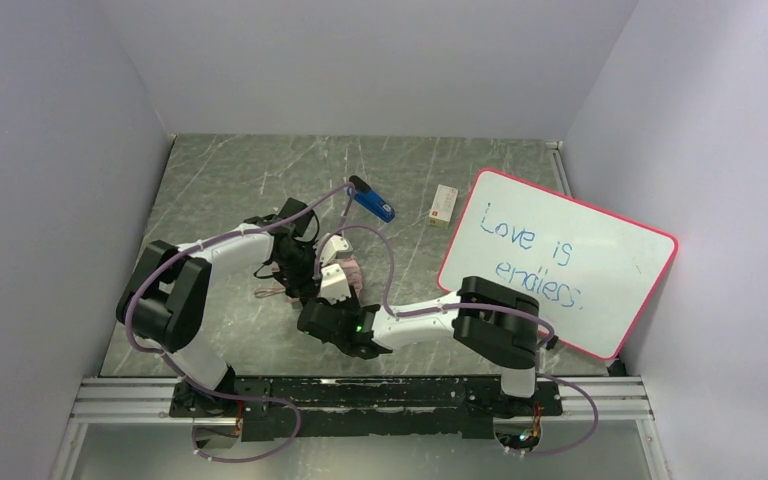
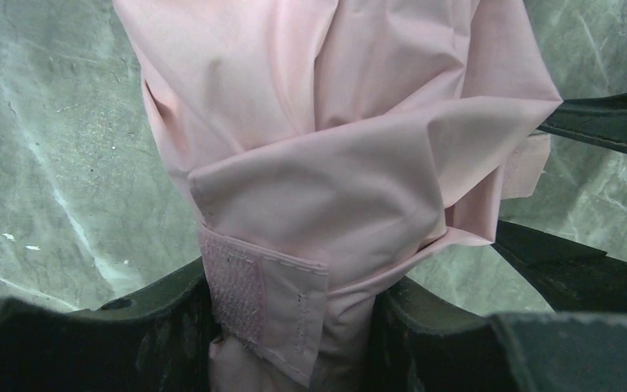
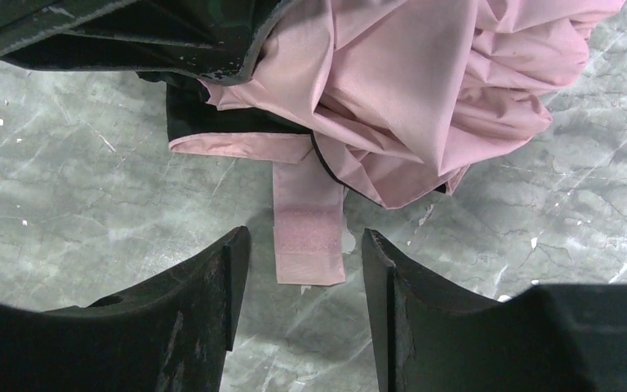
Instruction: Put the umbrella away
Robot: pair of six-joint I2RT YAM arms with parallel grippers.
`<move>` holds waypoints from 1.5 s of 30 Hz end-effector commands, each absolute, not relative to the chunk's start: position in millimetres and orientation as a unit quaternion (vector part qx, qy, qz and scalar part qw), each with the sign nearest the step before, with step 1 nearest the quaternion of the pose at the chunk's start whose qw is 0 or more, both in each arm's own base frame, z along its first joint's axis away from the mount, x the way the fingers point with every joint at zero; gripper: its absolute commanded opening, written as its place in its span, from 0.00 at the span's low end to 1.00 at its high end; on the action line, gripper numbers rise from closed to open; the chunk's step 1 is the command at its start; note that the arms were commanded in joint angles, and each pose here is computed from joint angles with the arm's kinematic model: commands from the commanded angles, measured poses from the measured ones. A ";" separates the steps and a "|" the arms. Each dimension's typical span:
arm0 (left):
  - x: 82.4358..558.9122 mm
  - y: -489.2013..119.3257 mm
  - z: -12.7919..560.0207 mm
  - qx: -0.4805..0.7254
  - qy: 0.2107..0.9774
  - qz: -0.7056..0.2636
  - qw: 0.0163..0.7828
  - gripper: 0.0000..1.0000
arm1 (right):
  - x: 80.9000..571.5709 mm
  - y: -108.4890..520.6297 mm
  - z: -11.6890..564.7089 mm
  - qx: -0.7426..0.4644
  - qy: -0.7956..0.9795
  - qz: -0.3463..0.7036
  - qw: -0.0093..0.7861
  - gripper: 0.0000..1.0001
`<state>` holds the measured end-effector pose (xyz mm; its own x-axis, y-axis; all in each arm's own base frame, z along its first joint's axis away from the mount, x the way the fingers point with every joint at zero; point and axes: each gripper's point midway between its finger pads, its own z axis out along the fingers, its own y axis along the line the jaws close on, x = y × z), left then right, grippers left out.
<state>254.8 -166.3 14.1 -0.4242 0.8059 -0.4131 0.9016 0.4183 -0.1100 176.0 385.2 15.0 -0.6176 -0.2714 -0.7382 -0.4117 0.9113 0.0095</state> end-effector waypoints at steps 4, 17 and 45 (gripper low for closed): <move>263.2 -140.2 -4.0 0.505 0.850 -0.090 0.121 0.05 | 156.6 353.5 -24.9 -0.242 0.914 0.032 0.323 0.53; 261.8 -138.4 -3.0 0.504 0.851 -0.087 0.120 0.05 | 156.0 330.4 -52.7 -0.241 0.924 0.015 0.296 0.42; 274.1 -143.9 18.6 0.495 0.853 -0.084 0.143 0.28 | 197.4 257.6 -43.2 -0.211 0.926 -0.072 0.306 0.00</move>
